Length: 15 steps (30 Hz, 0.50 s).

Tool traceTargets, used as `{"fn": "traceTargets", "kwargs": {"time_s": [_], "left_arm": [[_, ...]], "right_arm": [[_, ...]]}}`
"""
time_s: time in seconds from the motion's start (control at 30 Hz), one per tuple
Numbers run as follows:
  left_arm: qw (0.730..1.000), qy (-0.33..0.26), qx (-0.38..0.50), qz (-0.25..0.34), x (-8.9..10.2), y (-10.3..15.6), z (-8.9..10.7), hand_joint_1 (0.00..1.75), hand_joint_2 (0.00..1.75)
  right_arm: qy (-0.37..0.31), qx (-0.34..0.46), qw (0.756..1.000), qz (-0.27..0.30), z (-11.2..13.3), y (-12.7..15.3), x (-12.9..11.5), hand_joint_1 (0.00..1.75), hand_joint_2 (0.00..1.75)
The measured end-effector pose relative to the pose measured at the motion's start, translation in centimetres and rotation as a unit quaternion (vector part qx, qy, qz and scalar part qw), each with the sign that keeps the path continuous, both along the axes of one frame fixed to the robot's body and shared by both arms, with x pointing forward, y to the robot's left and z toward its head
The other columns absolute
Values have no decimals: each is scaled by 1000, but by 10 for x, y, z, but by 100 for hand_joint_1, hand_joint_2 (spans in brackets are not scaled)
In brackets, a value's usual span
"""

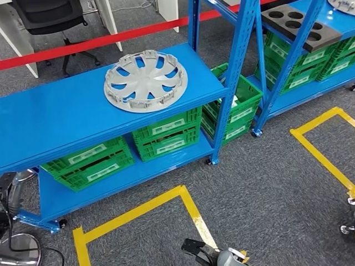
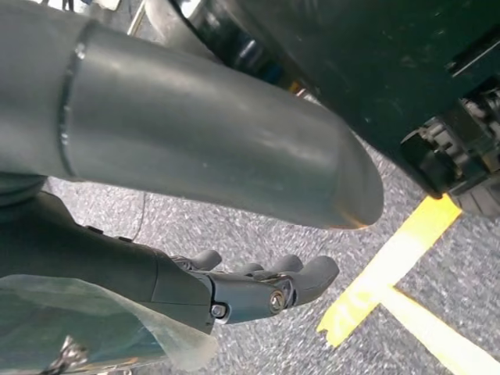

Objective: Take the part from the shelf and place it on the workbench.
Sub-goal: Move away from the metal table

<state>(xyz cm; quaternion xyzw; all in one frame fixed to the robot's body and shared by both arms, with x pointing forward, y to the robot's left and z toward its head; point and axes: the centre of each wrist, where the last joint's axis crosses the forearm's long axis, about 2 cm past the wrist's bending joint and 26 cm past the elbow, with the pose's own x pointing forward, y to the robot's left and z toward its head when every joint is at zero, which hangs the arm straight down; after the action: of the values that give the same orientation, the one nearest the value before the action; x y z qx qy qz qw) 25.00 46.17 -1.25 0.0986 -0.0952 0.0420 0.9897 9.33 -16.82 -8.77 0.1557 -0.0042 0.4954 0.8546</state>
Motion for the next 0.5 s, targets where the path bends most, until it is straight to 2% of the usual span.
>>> {"fn": "traceTargets", "kwargs": {"time_s": [0.13,0.23,0.37,0.5], "left_arm": [[1000,5,-18,-12,-5,-4,-5,0,0],[998,8,-51,-37,-21,-17,-18,0,0],[992,14,-102,-78,-64,-60,-50,0,0],[980,40,-153,-123,-123,-111,-79,0,0]], "right_arm": [[-2,1,1000,-8,-1,0,-2,0,0],[-8,2,1000,-25,-1,0,-4,0,0],[-15,-6,998,-57,-2,1,-6,0,0],[-22,-13,994,-102,-3,-1,-9,0,0]]}}
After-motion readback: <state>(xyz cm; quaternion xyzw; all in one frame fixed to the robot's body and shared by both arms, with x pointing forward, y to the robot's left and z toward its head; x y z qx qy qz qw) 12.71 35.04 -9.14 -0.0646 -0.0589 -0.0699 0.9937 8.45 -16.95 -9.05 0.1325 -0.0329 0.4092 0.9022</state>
